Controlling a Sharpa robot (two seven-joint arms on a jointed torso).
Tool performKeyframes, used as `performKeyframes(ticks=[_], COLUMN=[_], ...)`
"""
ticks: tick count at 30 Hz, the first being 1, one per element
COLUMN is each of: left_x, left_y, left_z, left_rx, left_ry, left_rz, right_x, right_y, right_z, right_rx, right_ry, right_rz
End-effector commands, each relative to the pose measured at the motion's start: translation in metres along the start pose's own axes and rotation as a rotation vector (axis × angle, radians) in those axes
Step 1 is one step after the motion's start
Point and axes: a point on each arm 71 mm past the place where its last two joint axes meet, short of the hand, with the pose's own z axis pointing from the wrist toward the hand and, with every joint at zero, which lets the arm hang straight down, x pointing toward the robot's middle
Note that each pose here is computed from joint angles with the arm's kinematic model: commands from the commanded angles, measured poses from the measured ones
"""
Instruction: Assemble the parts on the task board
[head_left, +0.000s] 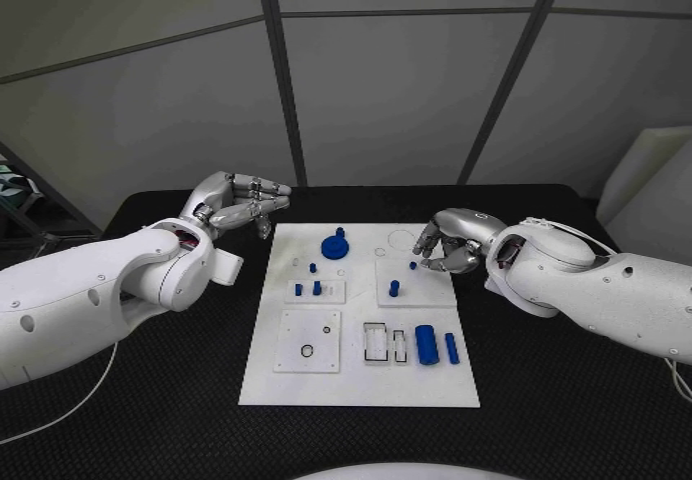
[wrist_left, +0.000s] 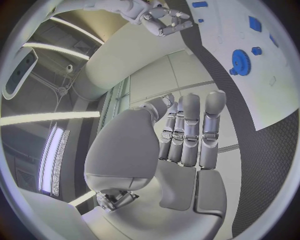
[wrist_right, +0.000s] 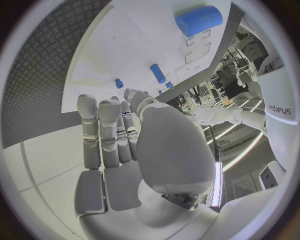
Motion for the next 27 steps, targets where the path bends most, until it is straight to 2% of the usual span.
performKeyframes(ticks=[1, 8, 21, 27], left_x=[-0.0051, -0.0031, -0.0022, -0.0015], left_y=[-0.0042, -0.0046, -0.0044, -0.0042], left_z=[-0.0013, -0.0022, -0.0026, -0.0024], left_rx=[0.047, 0.048, 0.043, 0.04], left_ry=[-0.095, -0.092, -0.082, -0.077], left_rz=[-0.121, -0.148, -0.165, -0.168], right_x=[0.002, 0.01, 0.015, 0.018], right_y=[0.004, 0.007, 0.01, 0.01], right_z=[0.001, 0.005, 0.014, 0.017], right_rx=[0.0, 0.001, 0.011, 0.016], right_ry=[-0.018, -0.002, -0.007, 0.022], right_rz=[-0.085, -0.101, -0.111, -0.117])
